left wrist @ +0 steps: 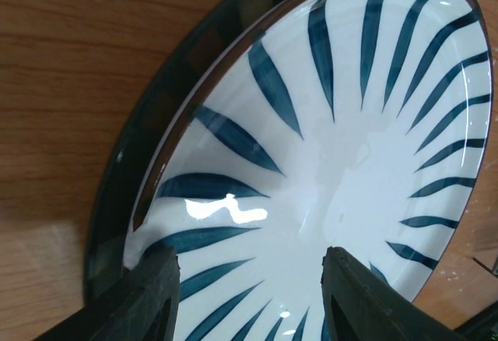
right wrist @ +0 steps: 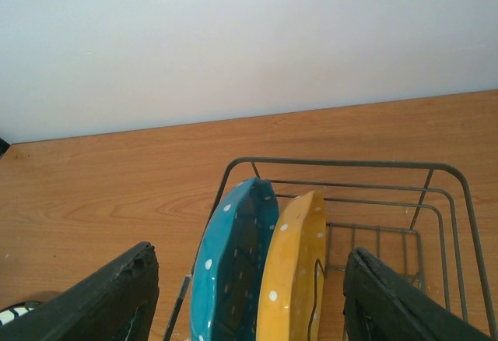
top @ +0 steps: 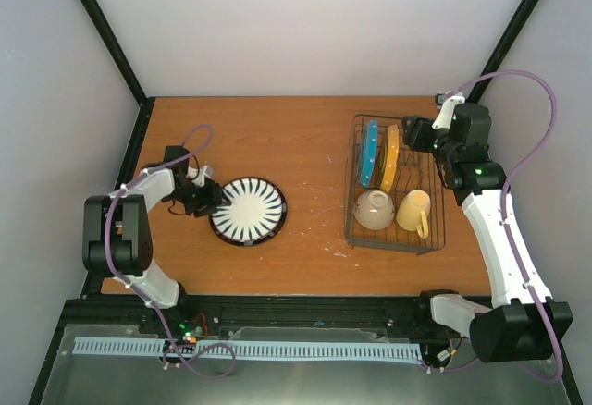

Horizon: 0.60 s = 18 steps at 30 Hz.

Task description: Load the mixed dishes into the dish rack

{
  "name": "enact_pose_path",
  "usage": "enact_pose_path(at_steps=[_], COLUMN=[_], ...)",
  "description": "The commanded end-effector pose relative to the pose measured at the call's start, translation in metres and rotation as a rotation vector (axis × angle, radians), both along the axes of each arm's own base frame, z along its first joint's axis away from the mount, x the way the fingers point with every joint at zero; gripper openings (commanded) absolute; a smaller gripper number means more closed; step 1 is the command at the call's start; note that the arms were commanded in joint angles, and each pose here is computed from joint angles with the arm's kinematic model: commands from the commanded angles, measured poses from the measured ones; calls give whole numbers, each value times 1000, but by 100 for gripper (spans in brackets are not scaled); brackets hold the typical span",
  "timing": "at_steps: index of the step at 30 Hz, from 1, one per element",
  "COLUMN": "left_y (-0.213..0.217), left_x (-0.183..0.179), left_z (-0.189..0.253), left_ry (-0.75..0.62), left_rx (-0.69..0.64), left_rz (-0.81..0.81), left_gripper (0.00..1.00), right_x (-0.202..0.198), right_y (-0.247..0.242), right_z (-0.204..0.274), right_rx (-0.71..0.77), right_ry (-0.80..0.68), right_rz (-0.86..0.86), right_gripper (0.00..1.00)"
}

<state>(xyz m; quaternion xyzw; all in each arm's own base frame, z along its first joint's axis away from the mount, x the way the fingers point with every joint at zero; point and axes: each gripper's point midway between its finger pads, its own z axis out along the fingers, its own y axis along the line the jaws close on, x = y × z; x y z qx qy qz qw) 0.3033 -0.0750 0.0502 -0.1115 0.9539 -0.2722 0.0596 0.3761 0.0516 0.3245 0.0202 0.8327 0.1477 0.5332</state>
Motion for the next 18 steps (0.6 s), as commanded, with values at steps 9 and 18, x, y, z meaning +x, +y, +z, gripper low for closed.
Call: enact_pose_path(at_steps=[9, 18], left_y=[18, 26], left_x=[20, 10], left_z=[43, 22], left_ry=[-127, -71], left_rx=[111, 157], left_rz=[34, 47], left_gripper=[50, 50], right_x=[-6, -8], right_y=[3, 2], right_z=[21, 25], right_rx=[-2, -15], right_ry=[-51, -57], right_rz=[20, 20], right_gripper=[64, 64])
